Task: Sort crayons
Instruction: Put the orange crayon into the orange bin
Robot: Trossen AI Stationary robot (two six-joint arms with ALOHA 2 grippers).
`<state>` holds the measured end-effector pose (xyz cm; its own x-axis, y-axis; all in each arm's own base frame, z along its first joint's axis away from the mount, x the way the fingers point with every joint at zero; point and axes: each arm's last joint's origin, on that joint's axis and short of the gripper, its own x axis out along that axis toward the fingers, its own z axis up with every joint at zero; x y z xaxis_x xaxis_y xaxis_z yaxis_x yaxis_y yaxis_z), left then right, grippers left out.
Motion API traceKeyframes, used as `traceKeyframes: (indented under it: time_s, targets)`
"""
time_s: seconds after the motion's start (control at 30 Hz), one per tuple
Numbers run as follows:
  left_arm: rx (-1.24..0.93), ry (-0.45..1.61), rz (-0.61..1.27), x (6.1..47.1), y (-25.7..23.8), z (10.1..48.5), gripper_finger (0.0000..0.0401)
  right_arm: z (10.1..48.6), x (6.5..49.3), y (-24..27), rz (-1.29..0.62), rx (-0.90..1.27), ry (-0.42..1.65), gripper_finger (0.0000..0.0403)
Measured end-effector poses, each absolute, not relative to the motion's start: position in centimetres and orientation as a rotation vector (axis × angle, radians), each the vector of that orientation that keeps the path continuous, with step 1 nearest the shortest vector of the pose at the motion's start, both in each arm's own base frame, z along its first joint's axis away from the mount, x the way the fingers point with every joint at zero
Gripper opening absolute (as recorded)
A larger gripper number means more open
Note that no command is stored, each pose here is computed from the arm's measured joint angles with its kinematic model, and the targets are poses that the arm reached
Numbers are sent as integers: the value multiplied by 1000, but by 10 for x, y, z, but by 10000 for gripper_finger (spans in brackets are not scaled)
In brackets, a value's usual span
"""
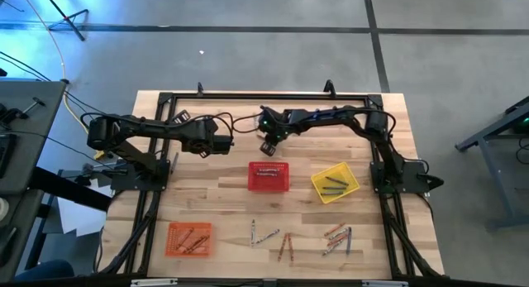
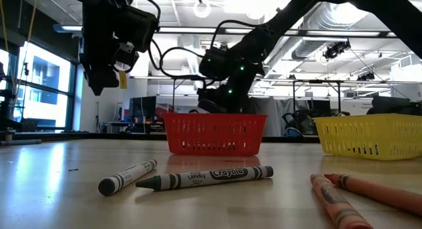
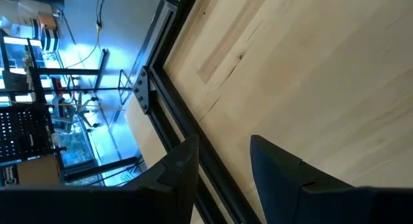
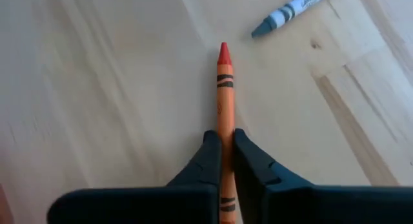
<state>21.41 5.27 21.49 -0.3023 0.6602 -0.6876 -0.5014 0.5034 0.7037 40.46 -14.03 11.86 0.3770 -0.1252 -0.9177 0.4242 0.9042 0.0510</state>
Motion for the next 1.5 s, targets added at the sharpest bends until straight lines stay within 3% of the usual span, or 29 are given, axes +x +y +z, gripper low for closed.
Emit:
traceKeyframes:
  time_s: [0.2,0.43,0.57,0.87,1.03,1.13,1.33,1.5]
  targets:
    - [123,1468,1173,214,53,215,129,130,392,-145,-321,281,1195,5]
    - [91,1419,1217,215,53,215,129,190,360,-154,-356,236,1209,3]
    - [61,1294,1245,224,54,214,129,224,345,-154,-404,177,1148,2]
    - [61,928,1062,268,42,208,129,284,322,-141,-359,57,971,1]
    - [52,752,937,281,33,192,129,260,280,-130,-361,123,926,1]
    - [22,593,826,291,29,192,129,246,258,-120,-336,196,727,1]
    - [-17,168,389,306,20,212,129,230,234,-91,-236,239,296,1]
    - [-48,-24,282,305,17,227,129,230,230,-67,-140,227,126,1]
